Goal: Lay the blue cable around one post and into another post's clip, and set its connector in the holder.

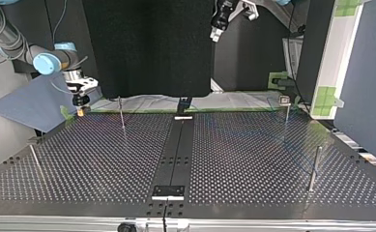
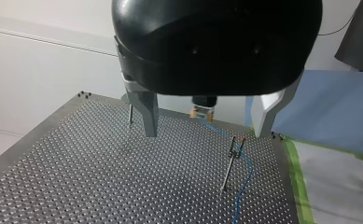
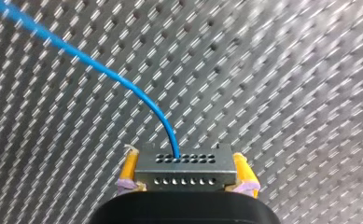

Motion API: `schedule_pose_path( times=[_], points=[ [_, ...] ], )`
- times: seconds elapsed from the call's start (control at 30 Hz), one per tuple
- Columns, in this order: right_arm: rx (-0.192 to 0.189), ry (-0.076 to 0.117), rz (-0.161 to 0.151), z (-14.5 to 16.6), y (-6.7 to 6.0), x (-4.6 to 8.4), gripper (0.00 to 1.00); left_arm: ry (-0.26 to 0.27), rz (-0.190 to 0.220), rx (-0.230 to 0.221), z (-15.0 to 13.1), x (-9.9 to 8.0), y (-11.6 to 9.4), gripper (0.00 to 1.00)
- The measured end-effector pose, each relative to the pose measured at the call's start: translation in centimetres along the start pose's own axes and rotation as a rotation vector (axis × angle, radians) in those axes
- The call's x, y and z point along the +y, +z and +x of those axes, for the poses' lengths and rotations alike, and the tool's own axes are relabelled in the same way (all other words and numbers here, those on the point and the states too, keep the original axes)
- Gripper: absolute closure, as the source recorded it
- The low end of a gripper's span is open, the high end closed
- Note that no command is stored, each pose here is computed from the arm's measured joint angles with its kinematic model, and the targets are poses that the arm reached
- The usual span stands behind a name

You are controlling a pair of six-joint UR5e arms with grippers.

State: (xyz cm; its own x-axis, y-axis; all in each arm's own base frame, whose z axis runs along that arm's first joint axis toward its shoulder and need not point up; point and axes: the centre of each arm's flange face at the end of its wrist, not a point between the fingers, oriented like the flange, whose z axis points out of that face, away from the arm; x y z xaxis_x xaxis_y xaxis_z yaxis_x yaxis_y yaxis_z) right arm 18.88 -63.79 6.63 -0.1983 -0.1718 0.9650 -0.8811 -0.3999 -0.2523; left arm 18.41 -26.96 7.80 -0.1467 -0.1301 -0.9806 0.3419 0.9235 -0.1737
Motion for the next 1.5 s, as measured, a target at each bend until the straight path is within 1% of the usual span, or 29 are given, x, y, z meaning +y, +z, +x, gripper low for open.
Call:
schedule_pose_path(
  times=[0.07, 0.17, 0.2, 0.27, 0.3, 0.4, 0.47, 0.5, 0.57, 0.6, 0.7, 0.73, 0.8, 0.83, 0.9, 1.07, 1.17, 1.2, 1.3, 1.5],
  points=[
    [0.014, 0.006, 0.014, 1.1, 0.4, -1.0, 1.0, 0.001, -0.001, 0.003, 0.0, 0.0, -0.1, 0.0],
    [0.042, 0.017, 0.044, 3.2, 1.2, -2.8, 1.0, 0.002, -0.002, 0.005, 0.1, 0.1, -0.2, 0.0],
    [0.051, 0.02, 0.057, 4.0, 1.5, -3.7, 1.0, 0.002, -0.002, 0.006, 0.1, 0.1, -0.2, 0.0],
    [0.064, 0.02, 0.076, 5.3, 2.0, -4.9, 1.0, 0.002, -0.002, 0.006, 0.1, 0.1, -0.2, 0.0],
    [0.072, 0.017, 0.088, 6.2, 2.3, -5.8, 1.0, 0.002, -0.002, 0.006, 0.1, 0.1, -0.2, 0.0],
    [0.09, 0.008, 0.109, 8.2, 2.8, -7.7, 1.0, 0.003, -0.003, 0.007, 0.1, 0.1, -0.2, 0.0],
    [0.103, 0.0, 0.116, 9.4, 3.1, -8.8, 1.0, 0.006, -0.004, 0.008, 0.1, 0.1, -0.2, 0.0],
    [0.112, -0.005, 0.119, 10.2, 3.3, -9.6, 1.0, 0.008, -0.005, 0.009, 0.1, 0.1, -0.2, 0.0],
    [0.124, -0.011, 0.124, 11.4, 3.4, -10.8, 1.0, 0.011, -0.007, 0.01, 0.1, 0.2, -0.2, 0.0],
    [0.129, -0.013, 0.125, 12.1, 3.4, -11.7, 1.0, 0.012, -0.007, 0.011, 0.1, 0.2, -0.2, 0.0],
    [0.135, -0.018, 0.127, 13.3, 3.1, -13.7, 1.0, 0.014, -0.009, 0.013, 0.1, 0.2, -0.2, 0.0],
    [0.136, -0.022, 0.126, 13.8, 3.0, -14.5, 1.0, 0.015, -0.009, 0.014, 0.1, 0.2, -0.2, 0.0],
    [0.139, -0.033, 0.122, 14.7, 2.6, -15.7, 1.0, 0.016, -0.01, 0.015, 0.2, 0.3, -0.2, 0.0],
    [0.141, -0.039, 0.116, 15.0, 2.4, -16.0, 1.0, 0.017, -0.01, 0.016, 0.2, 0.3, -0.2, 0.0],
    [0.145, -0.052, 0.1, 16.0, 2.0, -16.3, 1.0, 0.017, -0.01, 0.017, 0.2, 0.3, -0.2, 0.0],
    [0.154, -0.083, 0.059, 18.0, 1.1, -16.5, 1.0, 0.018, -0.011, 0.019, 0.2, 0.3, -0.2, 0.0],
    [0.146, -0.103, 0.01, 18.9, 0.0, -15.6, 1.0, 0.019, -0.012, 0.023, 0.2, 0.3, -0.3, 0.0],
    [0.136, -0.111, -0.013, 18.9, -0.4, -15.1, 1.0, 0.02, -0.012, 0.024, 0.2, 0.3, -0.3, 0.0],
    [0.106, -0.131, -0.065, 18.5, -1.3, -14.0, 1.0, 0.021, -0.012, 0.027, 0.3, 0.3, -0.3, 0.0],
    [0.04, -0.169, -0.154, 17.4, -2.6, -12.3, 1.0, 0.02, -0.011, 0.027, 0.3, 0.3, -0.3, 0.0]
  ],
)
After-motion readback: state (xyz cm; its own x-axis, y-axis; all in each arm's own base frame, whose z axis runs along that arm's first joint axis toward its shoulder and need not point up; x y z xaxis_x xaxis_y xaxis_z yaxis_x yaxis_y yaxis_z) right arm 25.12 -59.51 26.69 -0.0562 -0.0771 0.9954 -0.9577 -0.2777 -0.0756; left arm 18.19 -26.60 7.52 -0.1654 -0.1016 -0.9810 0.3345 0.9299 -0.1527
